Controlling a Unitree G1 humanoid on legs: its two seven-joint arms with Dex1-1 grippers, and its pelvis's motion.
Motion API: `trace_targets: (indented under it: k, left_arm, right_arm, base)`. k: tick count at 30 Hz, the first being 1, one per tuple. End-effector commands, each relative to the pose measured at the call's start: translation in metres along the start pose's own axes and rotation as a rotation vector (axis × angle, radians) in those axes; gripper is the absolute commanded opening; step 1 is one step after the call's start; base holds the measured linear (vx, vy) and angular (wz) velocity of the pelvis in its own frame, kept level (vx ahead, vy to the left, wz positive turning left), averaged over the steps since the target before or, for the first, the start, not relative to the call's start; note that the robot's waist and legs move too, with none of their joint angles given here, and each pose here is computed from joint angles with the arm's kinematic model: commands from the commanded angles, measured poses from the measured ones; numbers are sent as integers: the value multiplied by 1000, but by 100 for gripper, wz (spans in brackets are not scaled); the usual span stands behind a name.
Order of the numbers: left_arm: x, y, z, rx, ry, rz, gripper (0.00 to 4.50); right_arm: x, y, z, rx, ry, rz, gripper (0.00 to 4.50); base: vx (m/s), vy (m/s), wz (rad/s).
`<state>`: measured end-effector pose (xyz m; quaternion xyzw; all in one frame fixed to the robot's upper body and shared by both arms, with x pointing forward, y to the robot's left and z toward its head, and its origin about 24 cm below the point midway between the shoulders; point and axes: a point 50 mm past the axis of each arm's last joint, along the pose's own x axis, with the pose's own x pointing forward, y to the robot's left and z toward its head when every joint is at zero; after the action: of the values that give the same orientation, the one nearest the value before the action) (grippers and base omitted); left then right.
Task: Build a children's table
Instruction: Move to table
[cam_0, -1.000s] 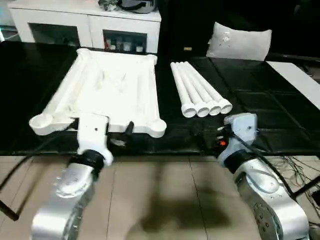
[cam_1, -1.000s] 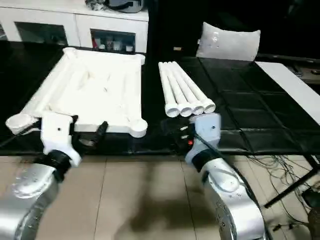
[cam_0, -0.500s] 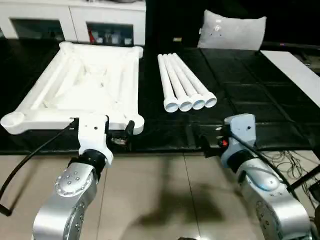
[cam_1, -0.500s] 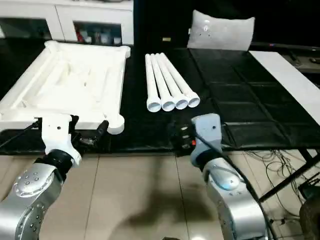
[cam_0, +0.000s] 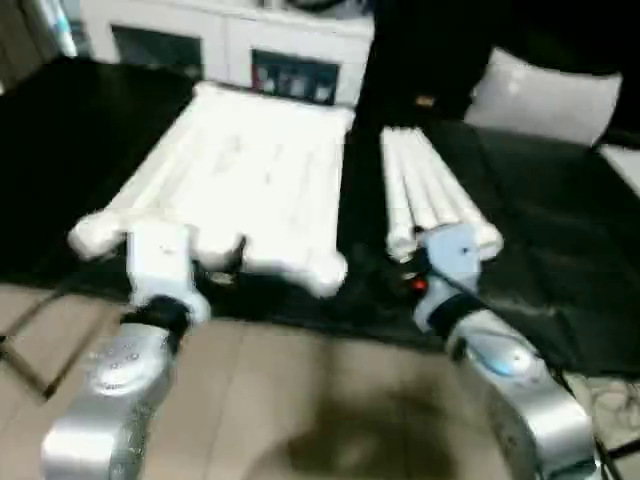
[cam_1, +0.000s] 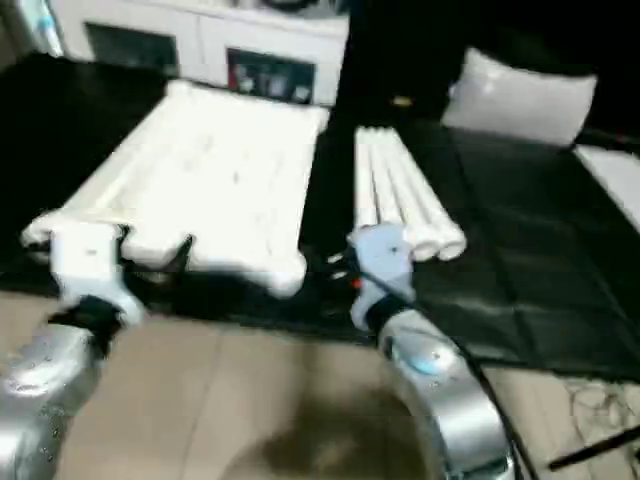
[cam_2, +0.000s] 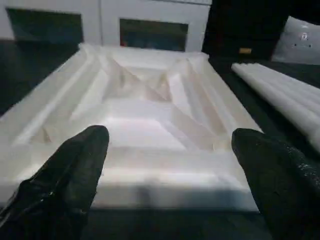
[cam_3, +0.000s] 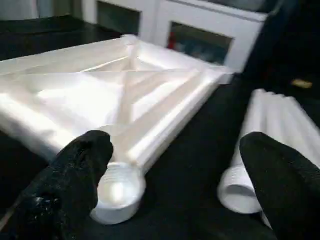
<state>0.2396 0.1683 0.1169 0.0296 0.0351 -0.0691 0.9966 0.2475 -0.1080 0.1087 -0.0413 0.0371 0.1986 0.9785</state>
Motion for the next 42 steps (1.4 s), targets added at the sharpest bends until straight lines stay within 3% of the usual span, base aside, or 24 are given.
trace_targets:
  k: [1, 14, 25, 31, 36, 42]
  left_arm:
    - [2, -12, 4, -3, -21, -70, 444]
    - [2, -7, 4, 23, -16, -99, 444]
    - [-2, -14, -1, 50, 9, -188, 444]
    - [-1, -21, -2, 69, 53, -374, 444]
    - [1, -19, -9, 119, 143, -594, 444]
    - [0, -14, -14, 199, 187, -796, 383]
  right_arm:
    - [-3, -11, -3, -24, 10, -45, 450]
    - [-8, -4, -2, -28, -36, 0, 450]
    - [-9, -6, -5, -30, -31, 30, 450]
    - [-10, -3, -4, -71, -50, 163, 450]
    - [-20, -8, -13, -63, 70, 308, 450]
    - [-25, -15, -12, -115, 99, 413, 450]
  base:
    - [167, -13, 7]
    - [167, -35, -6]
    - [118, 25, -2]
    - [100, -53, -7]
    - [108, 11, -1]
    - [-5, 4, 2]
